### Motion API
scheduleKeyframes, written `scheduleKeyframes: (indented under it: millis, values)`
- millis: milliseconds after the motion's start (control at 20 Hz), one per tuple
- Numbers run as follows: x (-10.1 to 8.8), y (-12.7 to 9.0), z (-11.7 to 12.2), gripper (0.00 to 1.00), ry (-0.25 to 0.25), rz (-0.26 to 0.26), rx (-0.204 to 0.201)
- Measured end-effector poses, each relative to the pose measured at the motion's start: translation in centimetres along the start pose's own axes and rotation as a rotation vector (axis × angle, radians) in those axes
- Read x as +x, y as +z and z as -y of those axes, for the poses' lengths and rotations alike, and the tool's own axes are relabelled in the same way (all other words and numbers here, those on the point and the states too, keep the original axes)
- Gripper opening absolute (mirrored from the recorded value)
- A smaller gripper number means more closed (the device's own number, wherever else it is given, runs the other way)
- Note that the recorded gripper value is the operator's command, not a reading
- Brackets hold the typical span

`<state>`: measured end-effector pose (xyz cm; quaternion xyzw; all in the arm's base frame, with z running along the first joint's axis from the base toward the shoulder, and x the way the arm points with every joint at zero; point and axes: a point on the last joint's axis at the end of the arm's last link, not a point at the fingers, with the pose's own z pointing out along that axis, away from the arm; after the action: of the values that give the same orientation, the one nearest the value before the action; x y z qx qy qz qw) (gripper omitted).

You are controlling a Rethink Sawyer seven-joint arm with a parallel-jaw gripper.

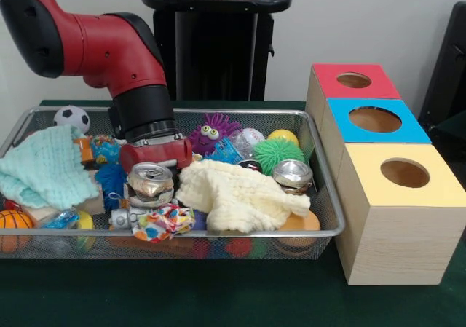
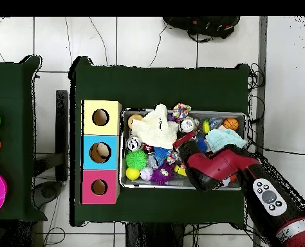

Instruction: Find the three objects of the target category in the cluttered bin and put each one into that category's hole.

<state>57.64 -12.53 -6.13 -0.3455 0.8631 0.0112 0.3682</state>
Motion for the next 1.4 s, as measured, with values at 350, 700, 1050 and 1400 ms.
scheduleKeyframes:
  millis: [350,700,1050,1400]
  values:
    - [-0.9,0.9,-0.3,0.0,0.485,-0.565,-0.068]
    - [-7.3,0.2,-2.1,0.0,0.499,-1.205,-0.221]
    - [-10.8,0.0,-2.2,0.0,0.488,-1.337,-0.25]
    - [-10.2,-0.4,-1.0,0.0,0.544,-1.317,-0.265]
